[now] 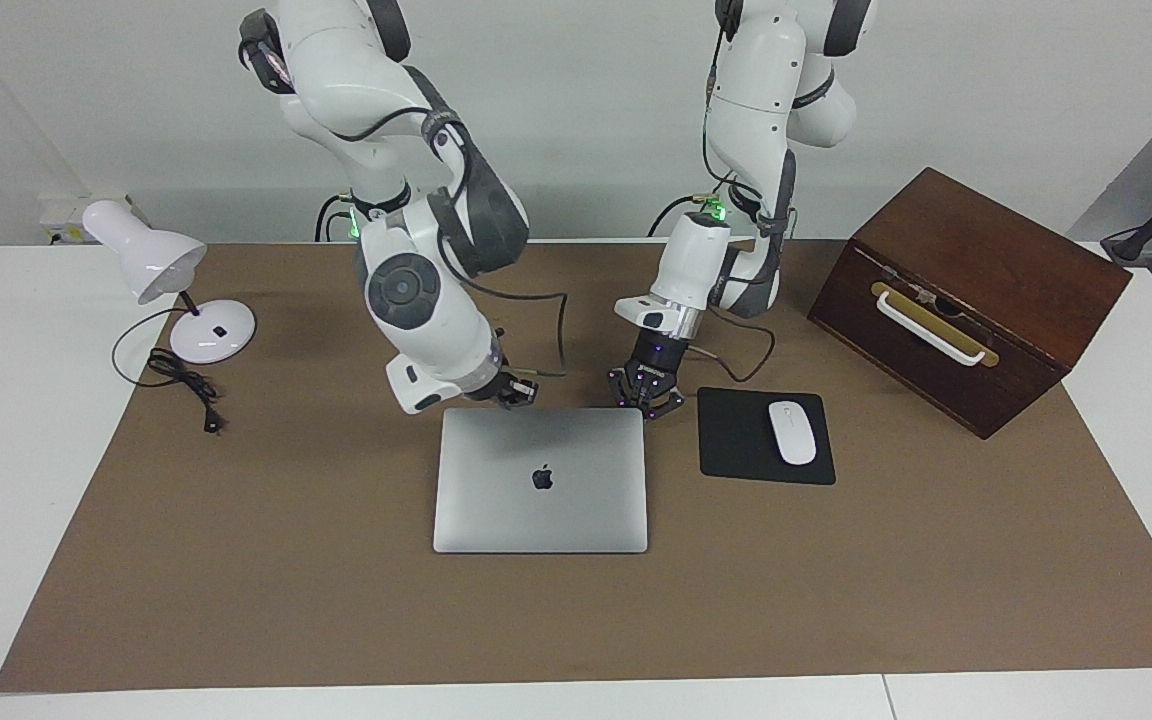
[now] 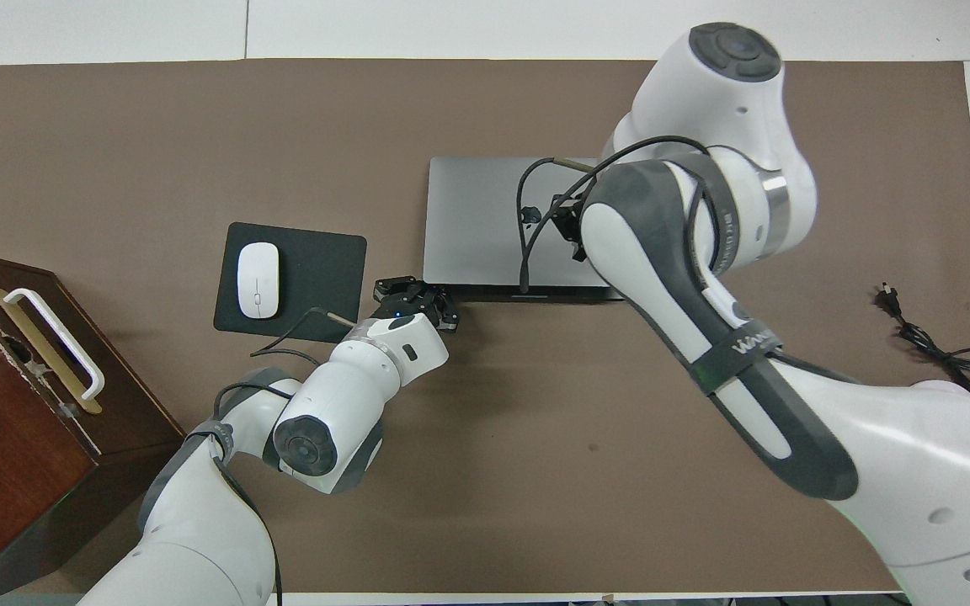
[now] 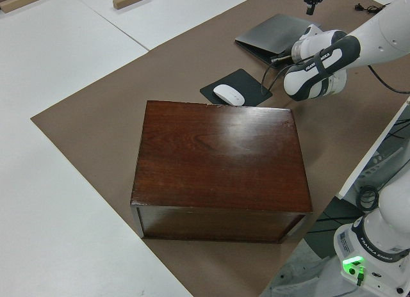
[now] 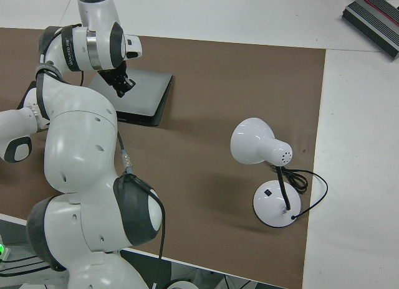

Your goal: Close laptop with both arms

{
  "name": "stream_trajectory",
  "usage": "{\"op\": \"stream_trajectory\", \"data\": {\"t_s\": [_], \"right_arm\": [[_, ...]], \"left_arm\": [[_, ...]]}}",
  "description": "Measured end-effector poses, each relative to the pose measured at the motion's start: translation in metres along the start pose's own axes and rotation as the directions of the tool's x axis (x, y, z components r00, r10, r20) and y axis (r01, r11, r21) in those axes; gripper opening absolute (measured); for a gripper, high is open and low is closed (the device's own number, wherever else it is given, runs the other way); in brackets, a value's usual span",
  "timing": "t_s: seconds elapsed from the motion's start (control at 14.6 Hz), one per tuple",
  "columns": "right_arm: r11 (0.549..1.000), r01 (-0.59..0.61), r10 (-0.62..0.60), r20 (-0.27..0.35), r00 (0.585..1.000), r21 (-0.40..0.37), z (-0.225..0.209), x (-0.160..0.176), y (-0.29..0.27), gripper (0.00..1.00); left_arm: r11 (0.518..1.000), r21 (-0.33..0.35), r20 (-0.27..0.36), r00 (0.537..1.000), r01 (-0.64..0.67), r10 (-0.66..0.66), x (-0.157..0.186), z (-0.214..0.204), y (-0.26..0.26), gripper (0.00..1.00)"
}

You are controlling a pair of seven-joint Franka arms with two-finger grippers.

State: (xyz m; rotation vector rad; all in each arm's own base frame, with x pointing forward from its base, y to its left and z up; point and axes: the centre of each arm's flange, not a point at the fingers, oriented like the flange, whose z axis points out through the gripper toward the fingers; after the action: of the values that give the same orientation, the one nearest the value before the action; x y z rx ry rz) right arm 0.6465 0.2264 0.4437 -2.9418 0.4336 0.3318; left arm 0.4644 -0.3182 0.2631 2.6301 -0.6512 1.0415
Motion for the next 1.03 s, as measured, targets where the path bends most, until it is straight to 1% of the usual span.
{"op": "stream_trajectory", "data": {"t_s": [0.14,0.21,0.34,0.41,0.48,0.62,0.75,0.82,0.89,1.03], "right_arm": [[0.996,0.088,-0.089,-0.055,0.995,-0.017,-0.050,0.006,0.029,0.01],[0.989,0.140,-0.144,-0.095,0.985,-0.047,-0.074,0.008,0.041,0.01],[0.956,0.249,-0.275,-0.180,0.945,-0.157,-0.115,0.005,0.056,0.01],[0.933,0.295,-0.336,-0.205,0.919,-0.206,-0.132,0.001,0.059,0.01],[0.911,0.333,-0.388,-0.225,0.894,-0.245,-0.147,-0.003,0.063,0.01],[0.873,0.388,-0.462,-0.247,0.852,-0.294,-0.175,-0.004,0.080,0.01],[0.852,0.408,-0.499,-0.272,0.823,-0.329,-0.202,-0.001,0.108,0.01],[0.848,0.408,-0.505,-0.282,0.816,-0.339,-0.214,0.000,0.122,0.01],[0.848,0.405,-0.505,-0.290,0.813,-0.343,-0.223,0.000,0.135,0.07],[0.858,0.389,-0.490,-0.306,0.816,-0.336,-0.235,0.001,0.155,0.26]], "left_arm": [[1.000,0.004,0.004,1.000,0.007,-0.007,0.002,0.000,-0.003,0.01],[1.000,0.010,0.015,1.000,0.012,-0.012,0.004,0.000,-0.007,0.01],[0.999,0.028,0.082,0.996,0.029,-0.031,0.015,-0.005,-0.017,0.01],[0.999,0.037,0.113,0.993,0.040,-0.044,0.025,-0.012,-0.023,0.01],[0.998,0.045,0.133,0.990,0.051,-0.057,0.038,-0.024,-0.029,0.01],[0.996,0.051,0.159,0.985,0.067,-0.074,0.060,-0.051,-0.036,0.01],[0.996,0.053,0.188,0.979,0.076,-0.084,0.076,-0.074,-0.038,0.01],[0.995,0.054,0.207,0.974,0.079,-0.088,0.082,-0.085,-0.038,0.01],[0.995,0.057,0.237,0.967,0.083,-0.094,0.087,-0.094,-0.040,0.01],[0.992,0.074,0.325,0.939,0.097,-0.116,0.102,-0.113,-0.049,0.01]]}}
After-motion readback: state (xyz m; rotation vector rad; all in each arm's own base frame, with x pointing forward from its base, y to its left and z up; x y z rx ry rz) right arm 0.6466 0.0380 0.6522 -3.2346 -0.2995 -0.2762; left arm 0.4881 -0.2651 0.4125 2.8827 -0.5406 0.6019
